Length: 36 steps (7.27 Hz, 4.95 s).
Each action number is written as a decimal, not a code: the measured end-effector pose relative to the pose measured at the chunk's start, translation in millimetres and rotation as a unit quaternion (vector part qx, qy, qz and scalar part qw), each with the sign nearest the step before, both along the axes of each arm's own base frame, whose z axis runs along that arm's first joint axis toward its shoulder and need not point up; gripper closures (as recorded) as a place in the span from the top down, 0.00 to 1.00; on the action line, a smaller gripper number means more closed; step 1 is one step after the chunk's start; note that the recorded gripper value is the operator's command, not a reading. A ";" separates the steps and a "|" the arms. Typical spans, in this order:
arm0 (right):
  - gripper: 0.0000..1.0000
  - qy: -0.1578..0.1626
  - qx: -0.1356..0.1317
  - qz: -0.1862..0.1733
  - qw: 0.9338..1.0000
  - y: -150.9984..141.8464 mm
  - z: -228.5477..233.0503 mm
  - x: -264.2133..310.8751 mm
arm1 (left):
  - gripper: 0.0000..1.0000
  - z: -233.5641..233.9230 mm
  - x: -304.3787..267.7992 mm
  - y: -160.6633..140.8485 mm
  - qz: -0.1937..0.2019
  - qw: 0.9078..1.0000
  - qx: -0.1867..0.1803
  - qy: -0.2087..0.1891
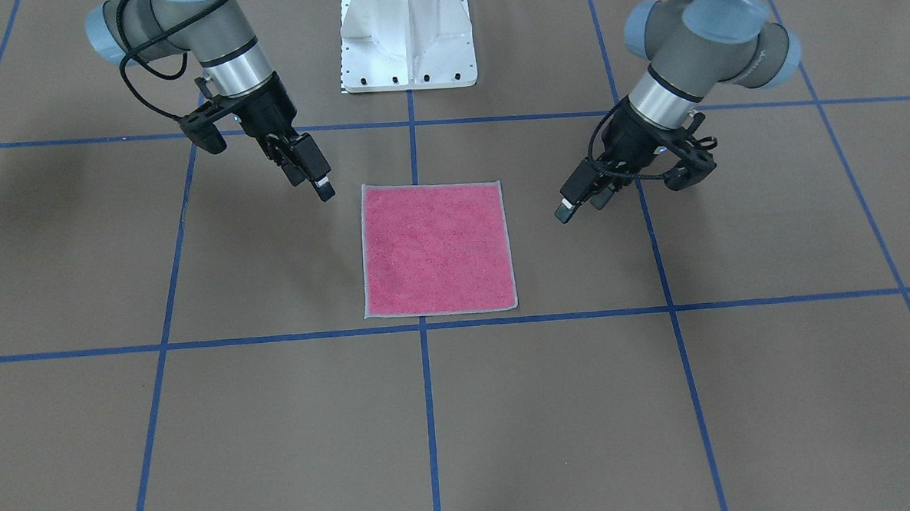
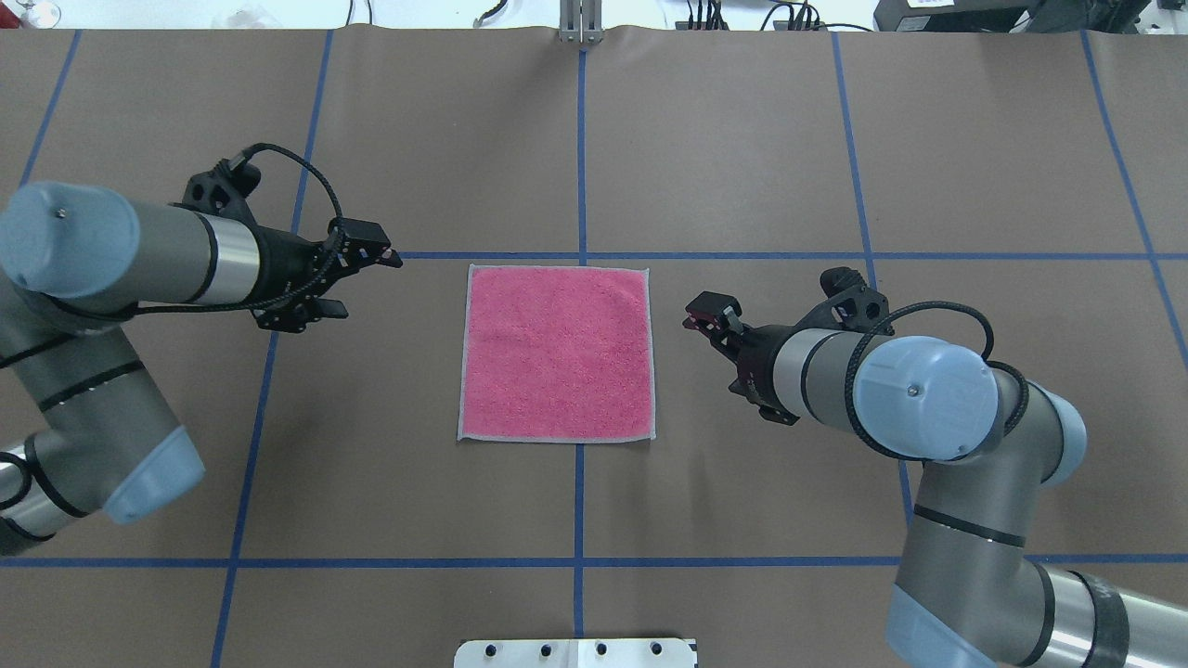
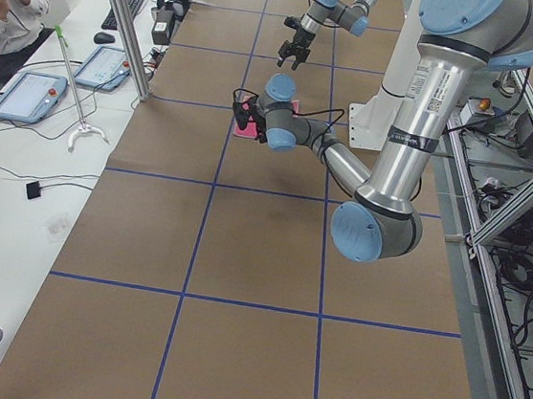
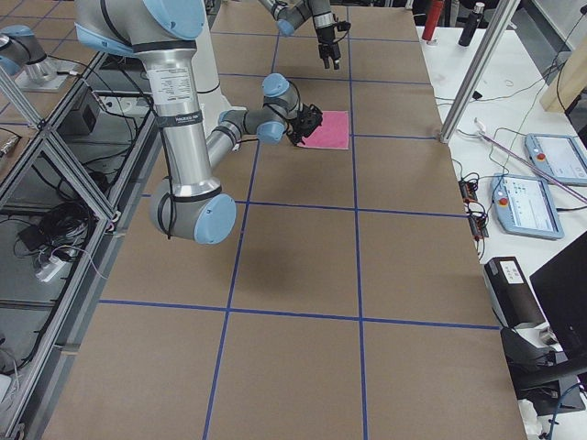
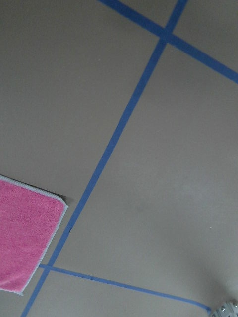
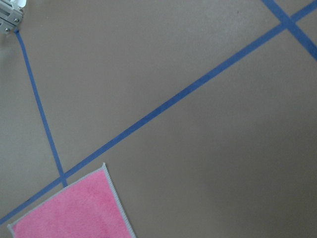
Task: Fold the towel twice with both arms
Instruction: 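Move the left and right grippers toward the near corners of the pink towel, then lower the left gripper onto the near corner while the right gripper waits, then close both grippers on the towel's near corners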
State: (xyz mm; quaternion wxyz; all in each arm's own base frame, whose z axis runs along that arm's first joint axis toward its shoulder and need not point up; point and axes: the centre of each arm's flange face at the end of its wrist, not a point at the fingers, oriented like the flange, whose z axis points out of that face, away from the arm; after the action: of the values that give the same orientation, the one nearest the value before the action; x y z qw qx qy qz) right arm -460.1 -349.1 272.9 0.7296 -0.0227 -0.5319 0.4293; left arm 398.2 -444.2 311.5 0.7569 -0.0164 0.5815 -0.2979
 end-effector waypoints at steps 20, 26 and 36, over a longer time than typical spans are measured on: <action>0.00 0.040 -0.043 0.038 0.998 62.4 10.5 -117.3 | 1.00 -19.4 47.6 32.3 -0.033 0.998 -0.045 0.029; 0.00 0.031 -0.039 0.051 0.997 58.5 4.5 -112.1 | 0.82 -25.2 96.9 85.3 -0.029 0.998 -0.053 0.035; 0.00 0.026 -0.046 0.062 0.997 56.6 5.2 -110.9 | 0.76 2.1 135.7 127.0 -0.039 0.997 -0.069 0.011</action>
State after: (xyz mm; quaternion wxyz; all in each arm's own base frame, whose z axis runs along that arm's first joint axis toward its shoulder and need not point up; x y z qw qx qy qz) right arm -571.0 -292.4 278.1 0.7133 -0.0120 -0.4931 0.4979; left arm 533.9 -317.2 313.6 0.7353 -0.0496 0.5680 -0.3664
